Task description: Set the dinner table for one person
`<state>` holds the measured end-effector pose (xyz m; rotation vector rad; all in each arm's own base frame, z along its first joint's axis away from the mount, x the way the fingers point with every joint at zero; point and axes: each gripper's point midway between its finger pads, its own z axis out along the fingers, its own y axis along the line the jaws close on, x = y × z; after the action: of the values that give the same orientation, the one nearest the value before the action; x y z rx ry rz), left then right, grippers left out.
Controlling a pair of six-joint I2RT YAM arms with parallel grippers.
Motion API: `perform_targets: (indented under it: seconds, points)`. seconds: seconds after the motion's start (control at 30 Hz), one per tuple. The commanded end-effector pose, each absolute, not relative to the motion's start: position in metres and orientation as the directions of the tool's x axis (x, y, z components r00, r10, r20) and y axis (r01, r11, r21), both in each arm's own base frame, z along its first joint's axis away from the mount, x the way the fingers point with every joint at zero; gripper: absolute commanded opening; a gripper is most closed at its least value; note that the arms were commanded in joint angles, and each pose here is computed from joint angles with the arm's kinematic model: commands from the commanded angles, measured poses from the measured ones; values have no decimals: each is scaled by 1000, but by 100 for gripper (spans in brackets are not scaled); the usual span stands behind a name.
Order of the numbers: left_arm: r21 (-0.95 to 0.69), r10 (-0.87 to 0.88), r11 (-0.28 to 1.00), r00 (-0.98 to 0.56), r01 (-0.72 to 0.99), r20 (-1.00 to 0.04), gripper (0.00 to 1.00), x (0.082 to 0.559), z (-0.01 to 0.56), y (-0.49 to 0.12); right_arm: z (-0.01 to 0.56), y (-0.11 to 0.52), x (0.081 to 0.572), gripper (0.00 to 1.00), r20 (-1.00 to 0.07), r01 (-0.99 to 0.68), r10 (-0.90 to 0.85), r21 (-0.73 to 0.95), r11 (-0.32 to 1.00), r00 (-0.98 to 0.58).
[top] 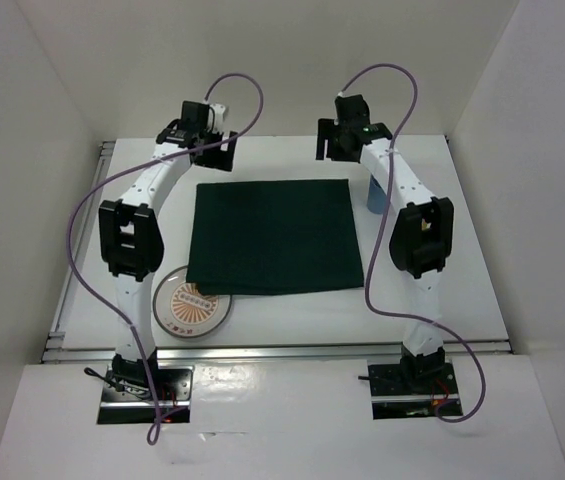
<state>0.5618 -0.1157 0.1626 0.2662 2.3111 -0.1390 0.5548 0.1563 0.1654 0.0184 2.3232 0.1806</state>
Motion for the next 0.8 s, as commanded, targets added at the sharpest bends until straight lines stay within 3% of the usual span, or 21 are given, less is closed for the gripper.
perform_targets:
  seconds: [0.0, 0.1, 0.13, 0.17, 0.23, 0.37, 0.57, 0.67, 0.77]
  points:
    - [39, 173, 980, -737, 195, -653, 100, 535, 157, -89, 233, 163, 535, 78, -764, -115, 55, 168, 979, -643]
    - [-4, 193, 965, -723, 262, -663, 100, 497, 178, -95, 195, 165, 487, 78, -679, -157, 7, 180, 971, -734]
    - [-24, 199, 962, -757, 273, -622, 100, 475, 158, -94, 213, 166, 472, 78, -713, -176, 10, 186, 967, -701]
    - [-44, 213, 951, -751, 307, -625, 100, 464, 159, -99, 174, 163, 443, 78, -641, -147, 12, 193, 970, -768]
    - [-63, 228, 941, -757, 334, -613, 100, 430, 160, -98, 182, 159, 412, 78, -656, -136, 44, 220, 966, -754]
    - [-27, 306, 917, -744, 398, -594, 98, 383, 154, -88, 134, 144, 345, 78, -562, -41, 114, 256, 966, -820]
    - [-54, 334, 915, -822, 401, -461, 97, 323, 120, -76, 92, 130, 306, 77, -477, 45, 192, 303, 952, -858]
    - [-72, 370, 894, -818, 443, -440, 94, 300, 111, -78, 70, 125, 295, 77, -427, 84, 234, 340, 937, -873]
    - [24, 396, 900, -792, 436, -464, 95, 291, 112, -61, 59, 123, 287, 77, -406, 100, 240, 336, 937, -882]
